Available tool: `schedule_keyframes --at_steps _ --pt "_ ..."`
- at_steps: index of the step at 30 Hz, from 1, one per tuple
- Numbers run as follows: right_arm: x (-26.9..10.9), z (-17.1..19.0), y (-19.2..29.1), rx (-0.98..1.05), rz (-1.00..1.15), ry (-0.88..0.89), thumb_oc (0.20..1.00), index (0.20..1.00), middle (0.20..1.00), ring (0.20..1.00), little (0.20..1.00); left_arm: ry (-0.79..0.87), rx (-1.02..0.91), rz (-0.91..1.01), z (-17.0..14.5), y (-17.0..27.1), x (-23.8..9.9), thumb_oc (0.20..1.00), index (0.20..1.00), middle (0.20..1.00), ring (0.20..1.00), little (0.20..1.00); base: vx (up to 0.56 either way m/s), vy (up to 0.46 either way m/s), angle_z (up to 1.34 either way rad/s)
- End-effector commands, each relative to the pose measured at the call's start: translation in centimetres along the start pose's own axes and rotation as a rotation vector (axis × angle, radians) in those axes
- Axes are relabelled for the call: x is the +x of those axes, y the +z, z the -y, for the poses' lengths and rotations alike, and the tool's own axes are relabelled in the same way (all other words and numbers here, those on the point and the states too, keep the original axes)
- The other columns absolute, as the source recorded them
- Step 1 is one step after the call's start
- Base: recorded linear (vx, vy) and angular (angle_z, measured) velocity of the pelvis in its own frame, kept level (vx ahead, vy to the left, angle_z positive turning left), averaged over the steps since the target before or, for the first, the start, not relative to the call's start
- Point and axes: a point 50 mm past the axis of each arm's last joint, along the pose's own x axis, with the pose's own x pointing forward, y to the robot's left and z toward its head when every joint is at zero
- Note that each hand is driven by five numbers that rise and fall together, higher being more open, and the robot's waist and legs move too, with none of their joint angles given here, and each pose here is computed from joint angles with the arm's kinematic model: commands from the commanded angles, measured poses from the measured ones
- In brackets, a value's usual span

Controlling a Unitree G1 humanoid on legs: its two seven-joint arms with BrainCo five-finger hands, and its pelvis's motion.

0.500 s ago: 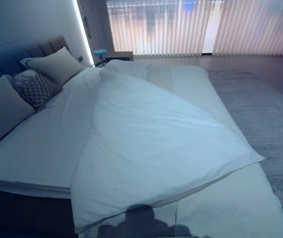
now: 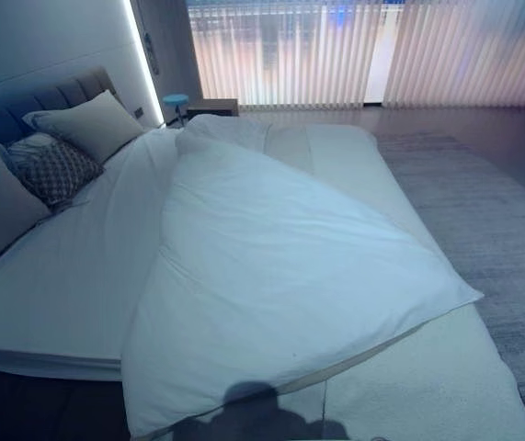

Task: Make the bed

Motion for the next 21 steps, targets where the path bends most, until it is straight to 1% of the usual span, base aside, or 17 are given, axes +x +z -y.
schedule_keyframes --at_steps 1,3,4,6,7,8,9,10,11,12,13,14,15,17,18,21 --pt "0.2 -0.2 4.1 0.099 0.115 -0.008 1.0 1.0 1.0 1.0 1.0 0.042 -0.044 0.019 -1.0 1.4 0.2 1.0 1.0 1.0 1.0 1.0 0.03 0.015 -0.06" --pt "-0.1 0.2 6.2 0.19 0.201 -0.02 1.0 1.0 1.0 1.0 1.0 0.051 -0.055 0.019 -1.0 1.4 0.2 1.0 1.0 1.0 1.0 1.0 0.02 0.018 -0.07" --pt "-0.1 0.2 6.2 0.19 0.201 -0.02 1.0 1.0 1.0 1.0 1.0 0.051 -0.055 0.019 -1.0 1.4 0.2 1.0 1.0 1.0 1.0 1.0 0.01 0.013 -0.08" --pt "-0.6 1.0 8.8 0.301 0.31 -0.03 1.0 1.0 1.0 1.0 1.0 0.06 -0.073 0.028 -1.0 1.6 0.2 1.0 1.0 1.0 1.0 1.0 -0.01 0.009 -0.04" --pt "-0.6 1.0 8.8 0.301 0.309 -0.03 1.0 1.0 1.0 1.0 1.0 0.06 -0.073 0.028 -1.0 1.6 0.2 1.0 1.0 1.0 1.0 1.0 -0.01 0.011 -0.03" --pt "-0.8 1.4 9.7 0.342 0.342 -0.036 1.0 1.0 1.0 1.0 1.0 0.063 -0.077 0.035 -1.0 1.8 0.2 1.0 1.0 1.0 1.0 1.0 0.0 0.0 0.0" --pt "-1.4 2.3 11.7 0.436 0.418 -0.049 1.0 1.0 1.0 1.0 1.0 0.072 -0.082 0.043 -1.1 2.1 0.2 1.0 1.0 1.0 1.0 1.0 0.0 0.0 0.0" --pt "-1.4 2.3 11.7 0.436 0.418 -0.049 1.0 1.0 1.0 1.0 1.0 0.072 -0.082 0.044 -1.1 2.1 0.2 1.0 1.0 1.0 1.0 1.0 -0.04 0.024 0.01" --pt "-2.1 3.3 13.8 0.532 0.497 -0.057 1.0 1.0 1.0 1.0 1.0 0.081 -0.087 0.056 -1.1 2.6 0.2 1.0 1.0 1.0 1.0 1.0 0.0 0.0 0.0" --pt "-2.1 3.3 13.8 0.532 0.497 -0.057 1.0 1.0 1.0 1.0 1.0 0.081 -0.087 0.057 -1.1 2.6 0.2 1.0 1.0 1.0 1.0 1.0 -0.04 0.022 0.0" --pt "-2.8 4.4 15.6 0.629 0.561 -0.069 1.0 1.0 1.0 1.0 1.0 0.088 -0.094 0.073 -1.1 3.2 0.2 1.0 1.0 1.0 1.0 1.0 0.0 0.0 0.0" --pt "-2.8 4.4 15.6 0.629 0.561 -0.069 1.0 1.0 1.0 1.0 1.0 0.088 -0.094 0.073 -1.1 3.2 0.2 1.0 1.0 1.0 1.0 1.0 -0.05 0.028 0.01" --pt "-3.8 5.7 17.6 0.733 0.643 -0.077 1.0 1.0 1.0 1.0 1.0 0.092 -0.107 0.092 -1.0 3.9 0.2 1.0 1.0 1.0 1.0 1.0 -0.05 0.018 0.03" --pt "-4.6 6.7 19.0 0.822 0.695 -0.08 1.0 1.0 1.0 1.0 1.0 0.097 -0.109 0.105 -1.0 4.4 0.2 1.0 1.0 1.0 1.0 1.0 -0.03 0.012 0.08" --pt "-4.6 6.7 19.0 0.822 0.695 -0.08 1.0 1.0 1.0 1.0 1.0 0.097 -0.109 0.105 -1.0 4.5 0.2 1.0 1.0 1.0 1.0 1.0 -0.01 0.009 0.06" --pt "-6.6 8.9 21.7 1.013 0.807 -0.091 1.0 1.0 1.0 1.0 1.0 0.102 -0.118 0.128 -0.7 5.5 0.2 1.0 1.0 1.0 1.0 1.0 -0.02 0.018 0.06"
